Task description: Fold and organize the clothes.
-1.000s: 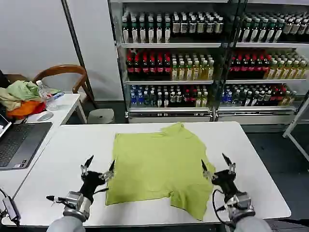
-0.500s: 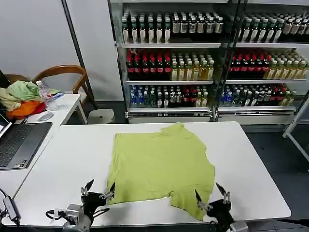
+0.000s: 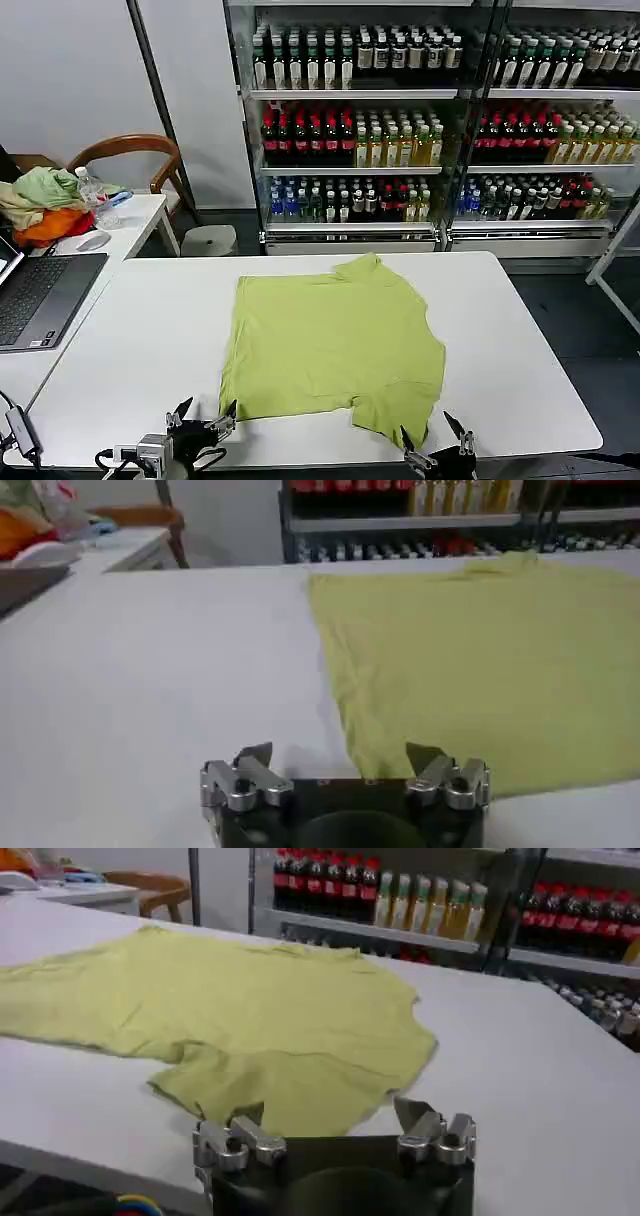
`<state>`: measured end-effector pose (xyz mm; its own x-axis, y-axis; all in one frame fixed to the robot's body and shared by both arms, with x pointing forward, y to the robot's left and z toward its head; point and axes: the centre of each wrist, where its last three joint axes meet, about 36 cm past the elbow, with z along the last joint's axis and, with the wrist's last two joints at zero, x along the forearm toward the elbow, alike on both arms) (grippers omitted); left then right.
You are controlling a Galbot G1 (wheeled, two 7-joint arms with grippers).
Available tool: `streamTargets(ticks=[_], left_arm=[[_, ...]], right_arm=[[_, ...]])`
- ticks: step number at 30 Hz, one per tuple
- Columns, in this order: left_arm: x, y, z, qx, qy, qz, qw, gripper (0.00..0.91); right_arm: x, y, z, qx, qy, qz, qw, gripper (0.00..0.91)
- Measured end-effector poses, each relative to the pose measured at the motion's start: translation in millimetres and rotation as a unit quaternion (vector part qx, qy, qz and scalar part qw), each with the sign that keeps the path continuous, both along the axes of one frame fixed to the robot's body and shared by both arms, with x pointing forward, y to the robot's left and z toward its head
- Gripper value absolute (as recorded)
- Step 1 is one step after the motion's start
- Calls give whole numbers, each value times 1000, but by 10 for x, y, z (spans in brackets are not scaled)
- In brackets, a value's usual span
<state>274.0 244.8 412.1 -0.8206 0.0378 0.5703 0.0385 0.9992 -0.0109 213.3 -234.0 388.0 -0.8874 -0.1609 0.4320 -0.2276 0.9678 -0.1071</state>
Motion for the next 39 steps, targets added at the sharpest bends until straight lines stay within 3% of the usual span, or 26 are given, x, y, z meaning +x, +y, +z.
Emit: streamTargets(ticks=[12, 13, 14, 15, 16, 17, 39], left_arm=[[-18, -38, -36, -13, 14, 9, 1000, 907], [-22, -45, -39, -13, 14, 10, 1000, 907], [-28, -55, -43, -14, 15, 11, 1000, 887], [-31, -62, -47, -15, 16, 10, 1000, 443], [-33, -66, -53, -15, 16, 10, 1000, 121], [-32, -70, -60, -16, 16, 11, 1000, 40], [-46, -147, -141, -28, 10, 1, 1000, 40]], right_arm=[[-20, 71, -104, 12, 9, -1, 1000, 907], [-22, 76, -108, 13, 10, -1, 1000, 776], [-28, 86, -112, 14, 11, 0, 1000, 403], [-29, 89, -116, 14, 11, 0, 1000, 131], [-29, 90, -122, 14, 12, 0, 1000, 50], [-30, 90, -129, 15, 13, 0, 1000, 0], [-23, 139, -168, 31, 16, 5, 999, 0]])
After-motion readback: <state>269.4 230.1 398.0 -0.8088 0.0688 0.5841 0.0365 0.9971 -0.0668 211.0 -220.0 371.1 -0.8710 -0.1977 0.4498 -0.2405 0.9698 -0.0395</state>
